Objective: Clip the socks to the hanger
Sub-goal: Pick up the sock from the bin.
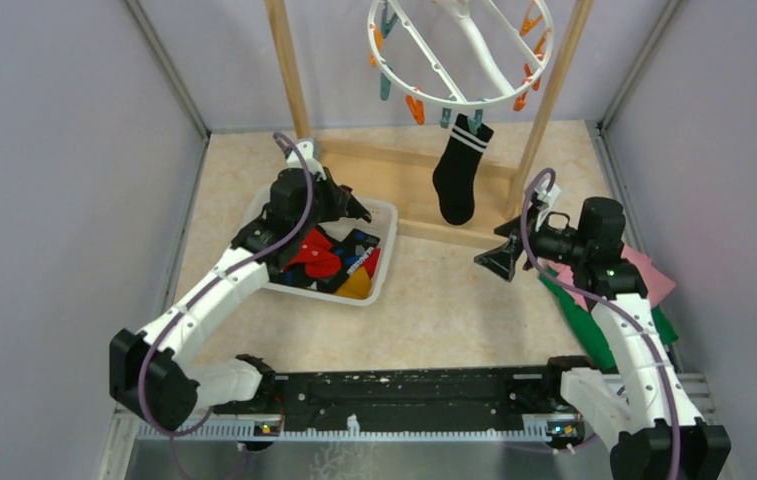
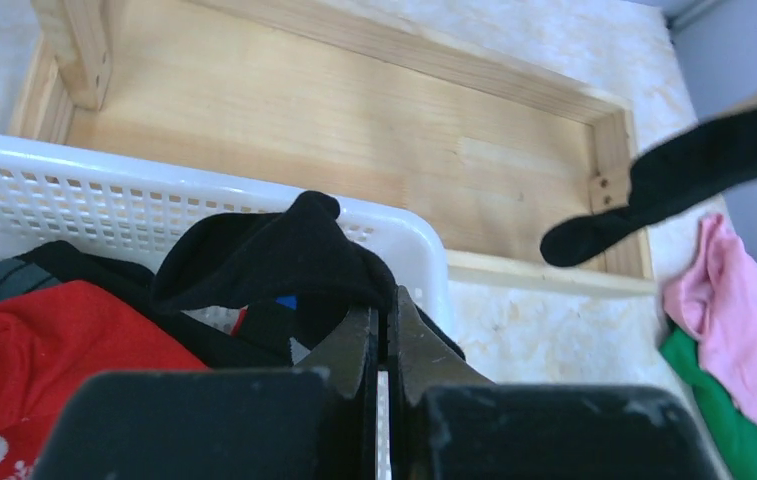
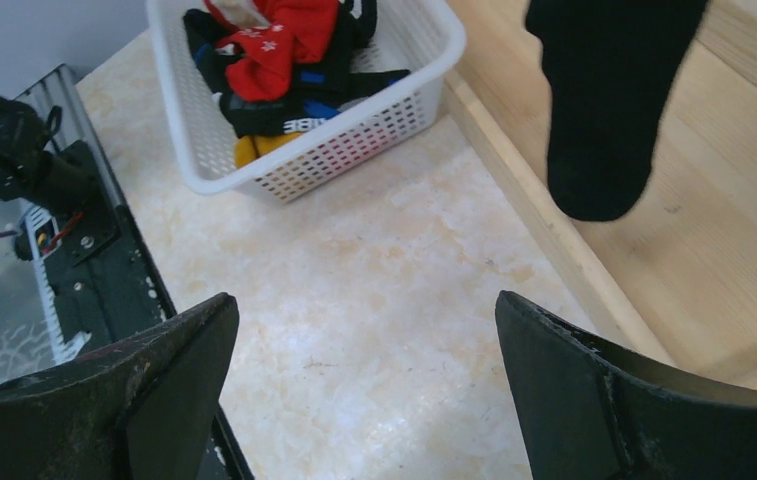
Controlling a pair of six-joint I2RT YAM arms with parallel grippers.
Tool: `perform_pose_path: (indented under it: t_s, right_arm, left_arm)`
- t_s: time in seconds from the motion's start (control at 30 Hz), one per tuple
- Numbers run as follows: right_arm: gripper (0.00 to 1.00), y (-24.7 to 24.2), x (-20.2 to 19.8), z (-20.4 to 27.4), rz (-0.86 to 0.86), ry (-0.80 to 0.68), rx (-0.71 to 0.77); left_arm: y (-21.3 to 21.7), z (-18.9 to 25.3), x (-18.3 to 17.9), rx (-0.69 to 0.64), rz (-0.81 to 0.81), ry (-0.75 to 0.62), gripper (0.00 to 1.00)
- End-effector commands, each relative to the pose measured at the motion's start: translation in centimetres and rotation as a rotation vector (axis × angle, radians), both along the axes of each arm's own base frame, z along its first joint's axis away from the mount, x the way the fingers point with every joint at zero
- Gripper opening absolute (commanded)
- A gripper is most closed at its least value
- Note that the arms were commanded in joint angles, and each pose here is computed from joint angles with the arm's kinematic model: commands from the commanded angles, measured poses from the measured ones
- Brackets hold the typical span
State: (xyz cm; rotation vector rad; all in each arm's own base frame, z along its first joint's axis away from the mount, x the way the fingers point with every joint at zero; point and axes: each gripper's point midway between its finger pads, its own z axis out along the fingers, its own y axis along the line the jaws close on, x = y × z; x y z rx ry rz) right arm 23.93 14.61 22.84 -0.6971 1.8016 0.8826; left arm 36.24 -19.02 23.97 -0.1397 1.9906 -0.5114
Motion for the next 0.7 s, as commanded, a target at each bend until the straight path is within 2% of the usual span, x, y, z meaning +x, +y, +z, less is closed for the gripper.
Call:
perform_pose_path:
  t_s: [0.0,0.2,0.27,0.43,0.57,0.67]
  right_arm:
    - [0.98,1.5,-2.1,3.2,0.189,-0.183,0.035]
    - [0.98,4.7,-4.4,4.7,0.398,-0.384,0.017]
    - [0.98,6.3,-4.9,5.1,0.438,-0.431,0.014]
    - [0.98,8.7,-3.1,7.4,0.311,-0.551,0.04]
    - [0.95,8.9,0.0,8.2,0.147,-0.552,0.034]
    - [0.91,9.4,0.8,7.7,0.134,-0.529,0.037]
  left_arm:
    - [-0.8,2.6,-2.4,-0.007,-0.159,-0.107,0.0]
    - [-4.8,9.3,-5.6,-0.335,-0.349,-0.19,0.0]
    - [-6.0,10.8,-6.5,-0.495,-0.384,-0.151,0.0]
    - [-8.9,12.5,-9.0,-0.787,-0.565,-0.079,0.0]
    - [-10.3,11.6,-9.3,-0.829,-0.593,-0.01,0.0]
    - [-11.1,11.6,-9.8,-0.832,-0.609,-0.002,0.0]
